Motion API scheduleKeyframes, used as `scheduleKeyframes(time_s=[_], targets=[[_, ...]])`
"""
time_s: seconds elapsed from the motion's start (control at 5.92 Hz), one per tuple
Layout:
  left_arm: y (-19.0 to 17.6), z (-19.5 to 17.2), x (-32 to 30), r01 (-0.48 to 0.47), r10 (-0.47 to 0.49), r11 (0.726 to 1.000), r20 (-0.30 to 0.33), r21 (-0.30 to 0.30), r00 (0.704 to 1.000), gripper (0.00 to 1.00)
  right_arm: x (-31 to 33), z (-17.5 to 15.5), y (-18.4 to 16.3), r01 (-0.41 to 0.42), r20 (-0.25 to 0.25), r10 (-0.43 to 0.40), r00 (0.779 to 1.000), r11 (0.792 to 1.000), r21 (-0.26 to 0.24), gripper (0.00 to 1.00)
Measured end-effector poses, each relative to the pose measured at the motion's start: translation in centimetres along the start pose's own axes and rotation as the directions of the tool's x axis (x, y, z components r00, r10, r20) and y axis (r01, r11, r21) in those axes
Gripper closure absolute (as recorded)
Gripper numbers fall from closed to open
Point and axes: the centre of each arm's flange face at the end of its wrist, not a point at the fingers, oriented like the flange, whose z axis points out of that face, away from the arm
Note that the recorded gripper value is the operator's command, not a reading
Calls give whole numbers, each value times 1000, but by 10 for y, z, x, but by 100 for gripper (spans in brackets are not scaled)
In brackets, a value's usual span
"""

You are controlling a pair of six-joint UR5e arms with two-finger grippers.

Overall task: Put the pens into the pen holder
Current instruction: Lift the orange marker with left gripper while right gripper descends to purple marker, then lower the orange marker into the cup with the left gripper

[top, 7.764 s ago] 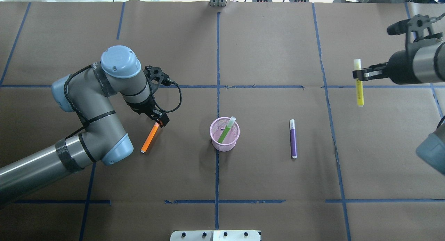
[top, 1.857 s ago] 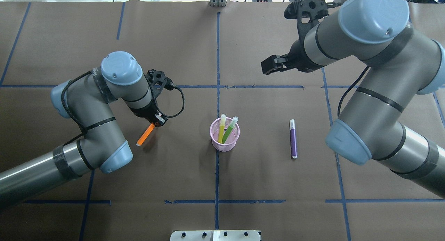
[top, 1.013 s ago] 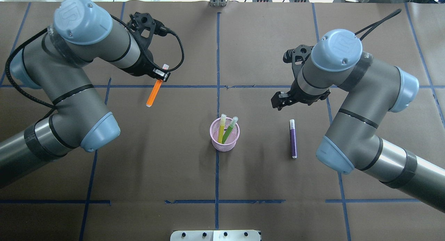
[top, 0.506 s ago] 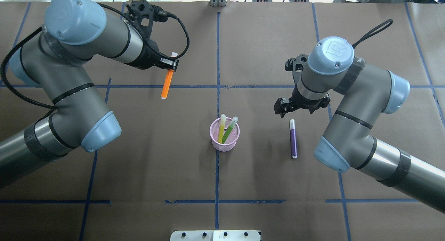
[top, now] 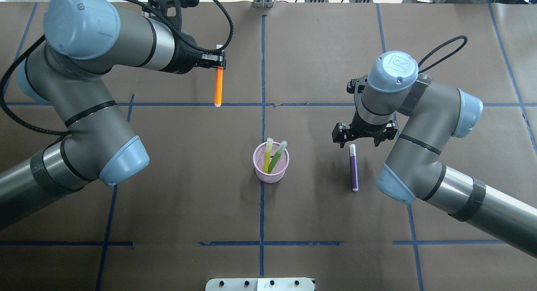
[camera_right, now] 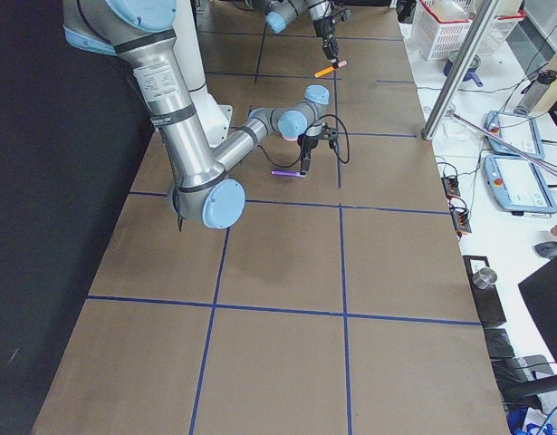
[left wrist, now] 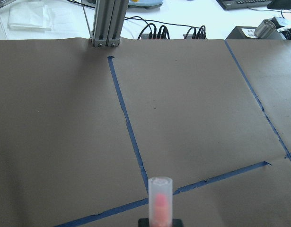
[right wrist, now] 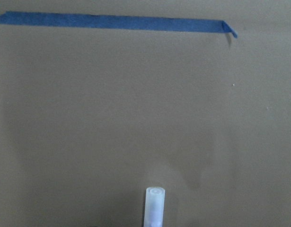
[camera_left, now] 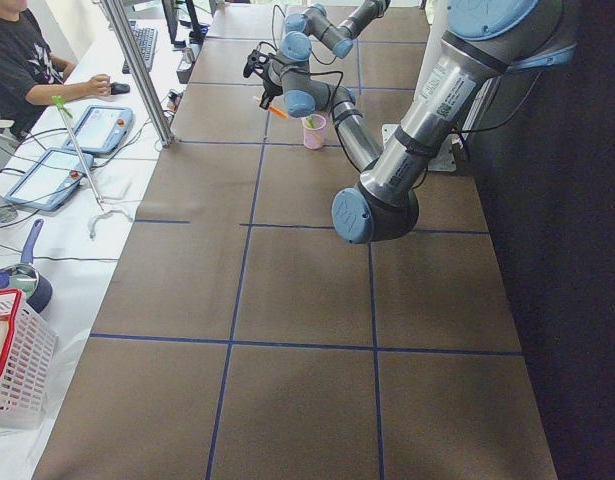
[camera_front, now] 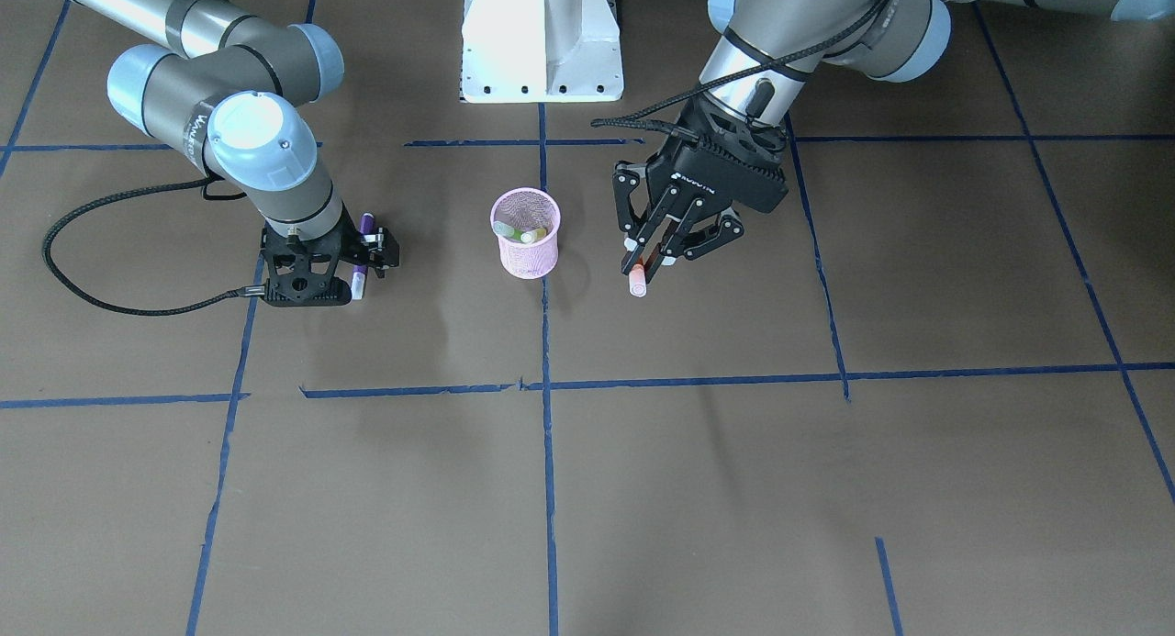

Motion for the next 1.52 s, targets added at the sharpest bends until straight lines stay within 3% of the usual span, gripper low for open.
scheduleKeyframes(time_s=[0.68,1.52], targets=[[22,13,28,43,-43,998,-13,52,999,100,-7,22,-1,-12,41,12,999,1000,-12,0],[135,54,80,68,-42,971,-116,227,992,100,-11,24,4,-10,49,10,999,1000,-16,0]])
